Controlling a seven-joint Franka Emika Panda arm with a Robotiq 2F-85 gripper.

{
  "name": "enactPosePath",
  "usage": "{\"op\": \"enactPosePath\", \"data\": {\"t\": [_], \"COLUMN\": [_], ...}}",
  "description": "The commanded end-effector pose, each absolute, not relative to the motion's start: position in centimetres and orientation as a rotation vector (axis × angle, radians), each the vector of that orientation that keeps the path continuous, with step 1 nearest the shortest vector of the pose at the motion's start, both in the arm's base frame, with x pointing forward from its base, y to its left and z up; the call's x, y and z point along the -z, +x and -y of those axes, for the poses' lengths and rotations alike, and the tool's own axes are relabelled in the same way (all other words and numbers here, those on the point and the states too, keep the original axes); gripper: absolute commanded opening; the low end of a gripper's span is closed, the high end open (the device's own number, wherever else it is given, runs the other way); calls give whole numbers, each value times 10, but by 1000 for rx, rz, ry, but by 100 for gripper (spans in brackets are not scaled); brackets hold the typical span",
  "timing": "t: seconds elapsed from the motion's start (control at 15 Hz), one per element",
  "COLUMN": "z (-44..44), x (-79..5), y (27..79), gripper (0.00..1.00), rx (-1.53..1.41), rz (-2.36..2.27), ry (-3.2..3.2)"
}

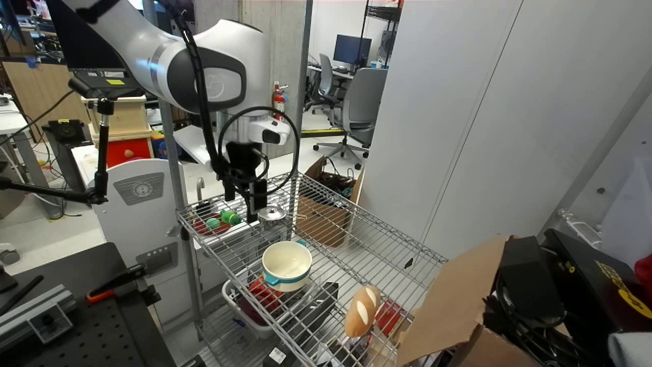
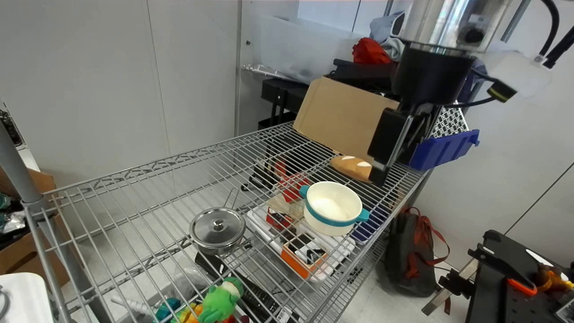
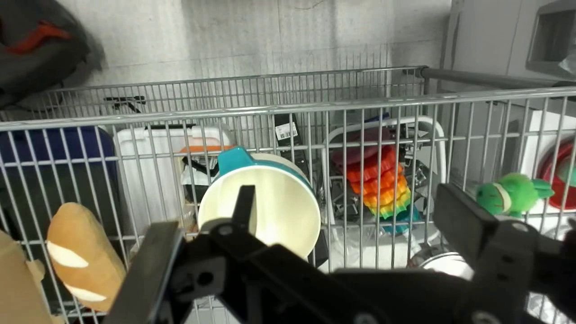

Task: Move the white and green pot to the left side of the shelf.

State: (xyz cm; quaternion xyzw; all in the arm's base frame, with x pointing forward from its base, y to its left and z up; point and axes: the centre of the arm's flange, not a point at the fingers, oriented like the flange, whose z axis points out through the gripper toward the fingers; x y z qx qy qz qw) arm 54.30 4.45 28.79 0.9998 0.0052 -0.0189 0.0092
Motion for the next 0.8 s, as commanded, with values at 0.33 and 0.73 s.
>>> {"op": "enactPosePath", "data": {"t": [0.33,0.73], "z": [-47,-45], "x": [-201,-164], "y": [574,605], "gripper": [100,100], "rx": [108,32], "rz": [-77,-156], "ry": [3075,3007]}}
